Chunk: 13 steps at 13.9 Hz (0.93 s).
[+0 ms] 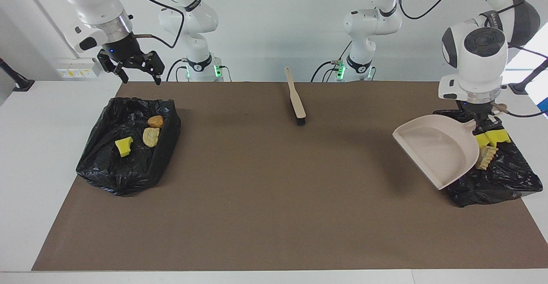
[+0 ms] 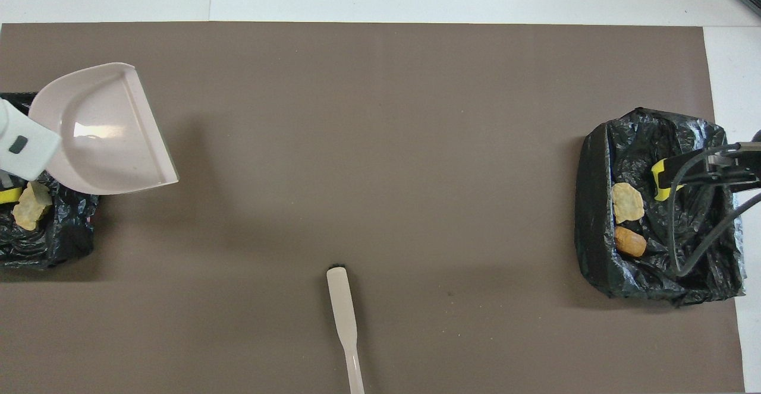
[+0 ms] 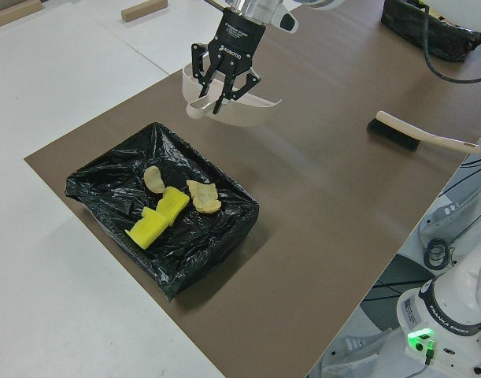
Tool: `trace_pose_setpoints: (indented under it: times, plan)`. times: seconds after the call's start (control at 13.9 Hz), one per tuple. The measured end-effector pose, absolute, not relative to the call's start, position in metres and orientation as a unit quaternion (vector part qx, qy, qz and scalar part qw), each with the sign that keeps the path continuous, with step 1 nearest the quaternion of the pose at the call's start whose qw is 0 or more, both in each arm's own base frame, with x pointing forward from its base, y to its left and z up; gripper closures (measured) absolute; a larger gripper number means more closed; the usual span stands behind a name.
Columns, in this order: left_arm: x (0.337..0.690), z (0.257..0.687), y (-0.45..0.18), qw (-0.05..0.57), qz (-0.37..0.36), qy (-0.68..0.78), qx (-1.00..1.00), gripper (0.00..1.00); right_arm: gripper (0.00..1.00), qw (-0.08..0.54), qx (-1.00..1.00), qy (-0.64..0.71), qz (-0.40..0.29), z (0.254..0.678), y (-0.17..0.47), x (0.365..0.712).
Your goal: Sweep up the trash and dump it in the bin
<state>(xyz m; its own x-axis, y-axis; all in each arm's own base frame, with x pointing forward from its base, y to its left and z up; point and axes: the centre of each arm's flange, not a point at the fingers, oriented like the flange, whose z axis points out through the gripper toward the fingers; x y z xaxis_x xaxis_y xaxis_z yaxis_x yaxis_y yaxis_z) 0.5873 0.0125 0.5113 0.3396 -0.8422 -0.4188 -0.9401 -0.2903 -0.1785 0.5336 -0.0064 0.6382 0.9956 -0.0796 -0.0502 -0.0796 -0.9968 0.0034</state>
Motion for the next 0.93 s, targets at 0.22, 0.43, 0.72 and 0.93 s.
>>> trace_pose_setpoints:
  times: [0.22,0.43,0.72,0.93]
  plan:
    - [0.578,0.502,-0.053,0.166,0.101,0.493,-0.848,0.68,0.0,0.001,0.999,-0.039,-0.025,0.638,-0.006,0.534]
    - [0.57,0.475,-0.119,0.141,0.09,0.407,-0.898,0.68,0.0,0.001,0.999,-0.039,-0.025,0.638,-0.006,0.534]
    - [0.555,0.434,-0.2,0.094,0.093,0.285,-0.949,0.68,0.0,0.001,0.999,-0.039,-0.025,0.638,-0.006,0.534]
    - [0.553,0.423,-0.258,0.071,0.085,0.2,-0.974,0.68,0.0,0.001,0.999,-0.039,-0.025,0.638,-0.006,0.534]
